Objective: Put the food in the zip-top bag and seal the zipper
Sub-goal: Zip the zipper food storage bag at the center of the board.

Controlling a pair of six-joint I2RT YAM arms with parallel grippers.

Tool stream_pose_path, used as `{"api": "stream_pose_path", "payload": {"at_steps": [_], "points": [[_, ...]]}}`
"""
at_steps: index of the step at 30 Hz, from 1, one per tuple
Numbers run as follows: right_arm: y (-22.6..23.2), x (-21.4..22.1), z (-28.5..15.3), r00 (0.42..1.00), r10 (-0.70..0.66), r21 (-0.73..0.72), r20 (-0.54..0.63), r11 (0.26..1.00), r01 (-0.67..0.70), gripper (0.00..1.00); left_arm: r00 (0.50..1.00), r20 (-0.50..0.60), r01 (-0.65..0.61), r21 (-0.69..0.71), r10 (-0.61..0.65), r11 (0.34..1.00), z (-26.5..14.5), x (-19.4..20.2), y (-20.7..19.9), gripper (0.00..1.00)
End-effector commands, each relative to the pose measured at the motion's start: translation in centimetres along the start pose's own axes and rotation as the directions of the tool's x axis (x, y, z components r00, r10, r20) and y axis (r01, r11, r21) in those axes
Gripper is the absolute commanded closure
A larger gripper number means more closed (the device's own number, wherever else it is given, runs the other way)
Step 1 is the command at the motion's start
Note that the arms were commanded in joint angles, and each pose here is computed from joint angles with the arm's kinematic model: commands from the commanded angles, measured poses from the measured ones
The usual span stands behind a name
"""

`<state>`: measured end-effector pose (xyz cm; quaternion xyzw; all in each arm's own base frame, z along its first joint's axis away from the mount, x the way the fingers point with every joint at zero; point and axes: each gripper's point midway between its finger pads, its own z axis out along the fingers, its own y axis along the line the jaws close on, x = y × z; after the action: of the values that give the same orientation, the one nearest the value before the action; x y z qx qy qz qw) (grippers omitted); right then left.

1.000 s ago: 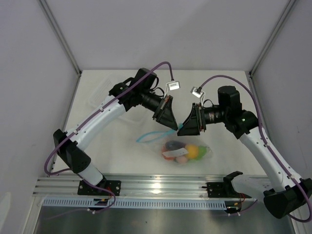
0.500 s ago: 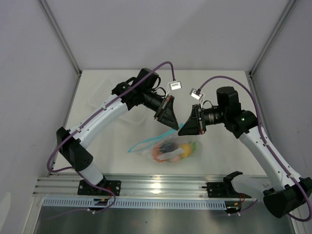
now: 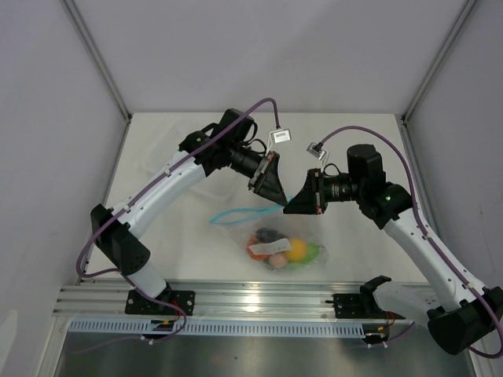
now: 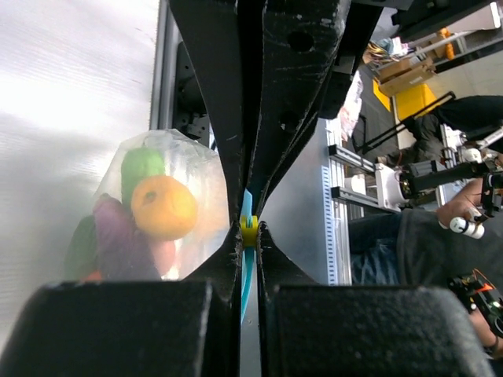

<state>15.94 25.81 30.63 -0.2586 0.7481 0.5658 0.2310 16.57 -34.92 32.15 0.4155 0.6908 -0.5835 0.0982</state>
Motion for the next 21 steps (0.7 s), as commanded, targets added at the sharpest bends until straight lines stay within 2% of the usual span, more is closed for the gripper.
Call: {"api": "stream_pose_path", "payload": {"at_steps": [1,4,7,12,21], "points": [[-0.7,-2.7,-0.4,0.988,-0.001,0.109,0.154,0.994,-0.016,1.00,0.999,0.011,-0.032,-0.015,0.032,0.999,-0.2,-0.7,-0.7,0.99],[-2.1,-3.0,-1.4,0.971,0.047,0.134,0.235,0.988,-0.081,1.00,1.000,0.003,-0.020,-0.016,0.020,1.000,-0.2,-0.2,-0.3,0.99],[-1.6,-3.3,-1.8,0.960,0.071,0.090,0.272,0.991,-0.098,1.00,1.000,-0.012,-0.007,0.016,0.008,1.000,0.1,0.5,-0.3,0.99],[-0.5,-3.7,-2.1,0.958,0.070,0.059,0.279,0.994,-0.089,1.00,1.000,-0.023,-0.005,0.048,0.006,0.999,0.3,1.6,-0.2,0.94],[0.2,-3.9,-2.3,0.956,0.072,0.042,0.283,0.995,-0.087,1.00,0.999,-0.039,-0.009,-0.009,0.008,1.000,0.6,3.2,0.9,0.99]]}}
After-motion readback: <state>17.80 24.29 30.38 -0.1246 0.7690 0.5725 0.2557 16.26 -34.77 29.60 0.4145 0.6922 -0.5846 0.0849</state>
